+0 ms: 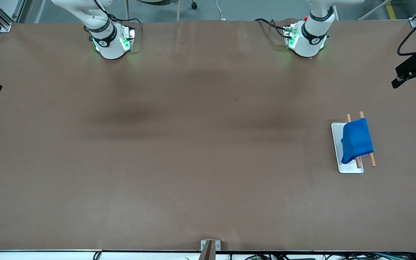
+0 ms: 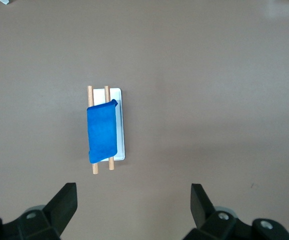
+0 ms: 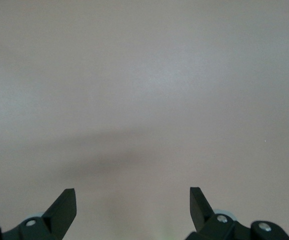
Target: Right arm passes towel to left arm to hang
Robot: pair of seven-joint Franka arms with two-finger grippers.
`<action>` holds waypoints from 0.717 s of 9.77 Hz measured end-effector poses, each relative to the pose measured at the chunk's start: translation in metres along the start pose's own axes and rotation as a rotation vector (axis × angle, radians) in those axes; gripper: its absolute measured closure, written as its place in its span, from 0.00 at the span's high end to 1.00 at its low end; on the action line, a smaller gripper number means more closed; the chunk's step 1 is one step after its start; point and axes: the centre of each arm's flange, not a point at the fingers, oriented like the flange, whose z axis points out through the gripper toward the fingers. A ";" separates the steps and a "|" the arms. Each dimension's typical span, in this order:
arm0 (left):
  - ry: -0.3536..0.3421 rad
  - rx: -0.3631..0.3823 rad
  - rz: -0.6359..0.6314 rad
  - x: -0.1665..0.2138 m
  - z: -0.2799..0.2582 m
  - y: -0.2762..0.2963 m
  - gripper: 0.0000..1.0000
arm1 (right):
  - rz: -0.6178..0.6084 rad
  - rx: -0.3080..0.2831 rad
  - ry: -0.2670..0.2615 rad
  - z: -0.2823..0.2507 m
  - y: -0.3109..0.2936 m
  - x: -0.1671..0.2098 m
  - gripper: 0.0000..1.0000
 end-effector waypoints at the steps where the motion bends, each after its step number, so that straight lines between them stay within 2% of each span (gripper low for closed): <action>1: -0.021 -0.001 0.000 0.002 0.002 0.000 1.00 | 0.000 0.000 0.000 0.000 0.000 0.000 1.00; 3: -0.053 -0.003 -0.003 0.003 0.008 -0.002 1.00 | 0.000 0.000 0.000 0.000 0.000 0.000 1.00; 7: -0.068 -0.003 -0.005 0.005 0.015 -0.002 1.00 | 0.000 0.000 0.000 0.000 0.000 0.000 1.00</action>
